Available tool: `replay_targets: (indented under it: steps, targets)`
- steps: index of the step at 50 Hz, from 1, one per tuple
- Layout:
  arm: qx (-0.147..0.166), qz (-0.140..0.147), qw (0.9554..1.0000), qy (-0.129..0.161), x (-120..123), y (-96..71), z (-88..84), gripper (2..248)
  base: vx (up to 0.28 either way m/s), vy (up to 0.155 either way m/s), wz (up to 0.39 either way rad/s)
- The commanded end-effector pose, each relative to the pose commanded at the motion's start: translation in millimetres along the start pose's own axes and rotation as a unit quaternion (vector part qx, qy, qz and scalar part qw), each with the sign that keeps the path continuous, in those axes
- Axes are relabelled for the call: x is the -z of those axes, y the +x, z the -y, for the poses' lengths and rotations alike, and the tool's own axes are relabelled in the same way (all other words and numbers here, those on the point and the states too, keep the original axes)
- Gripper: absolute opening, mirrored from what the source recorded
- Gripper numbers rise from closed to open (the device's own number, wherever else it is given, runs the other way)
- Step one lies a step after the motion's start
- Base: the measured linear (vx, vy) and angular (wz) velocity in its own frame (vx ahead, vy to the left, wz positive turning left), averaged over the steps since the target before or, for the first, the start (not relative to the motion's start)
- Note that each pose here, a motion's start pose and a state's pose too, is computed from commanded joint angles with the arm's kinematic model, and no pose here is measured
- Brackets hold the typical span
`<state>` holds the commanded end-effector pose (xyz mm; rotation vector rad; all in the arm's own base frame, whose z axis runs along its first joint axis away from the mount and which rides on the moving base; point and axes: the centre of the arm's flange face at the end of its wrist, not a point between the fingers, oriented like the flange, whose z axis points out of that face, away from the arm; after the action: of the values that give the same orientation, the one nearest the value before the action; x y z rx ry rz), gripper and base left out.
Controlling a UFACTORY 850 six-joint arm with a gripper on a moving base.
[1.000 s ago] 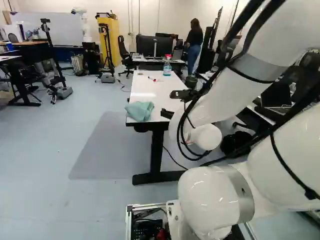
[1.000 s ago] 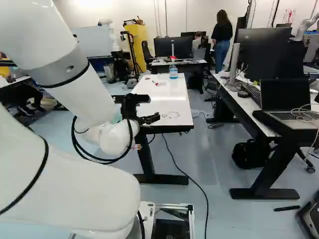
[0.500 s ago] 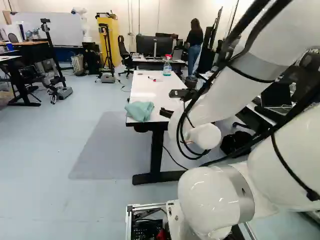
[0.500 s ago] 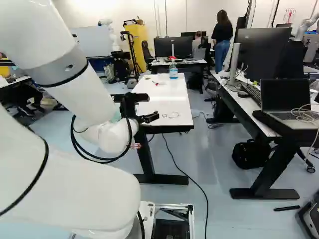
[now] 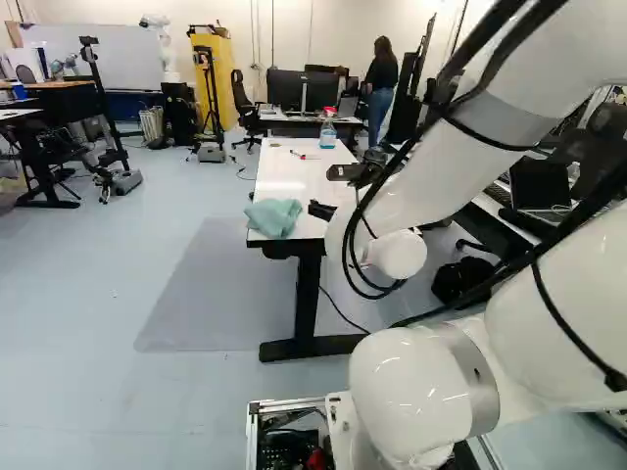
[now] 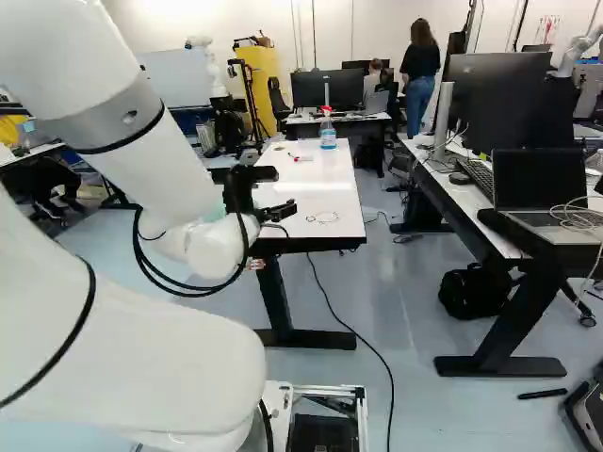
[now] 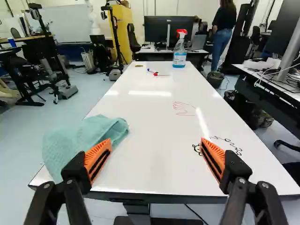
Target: Clean the table with the green towel
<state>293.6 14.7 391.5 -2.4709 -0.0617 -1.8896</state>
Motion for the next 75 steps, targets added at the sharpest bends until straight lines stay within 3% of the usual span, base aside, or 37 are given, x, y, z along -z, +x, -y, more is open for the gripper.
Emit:
replay_targets:
  steps: [16,45,75]
  targets:
    - [0.006,-0.02,0.9995,0.022,-8,19.1,14.0,247,0.0,0.0,0.0]
    - [0.017,-0.012,0.9977,0.065,-41,32.2,46.3,247,0.0,0.0,0.0]
    - [0.031,0.015,0.9935,0.108,-79,40.9,87.5,247,0.0,0.0,0.0]
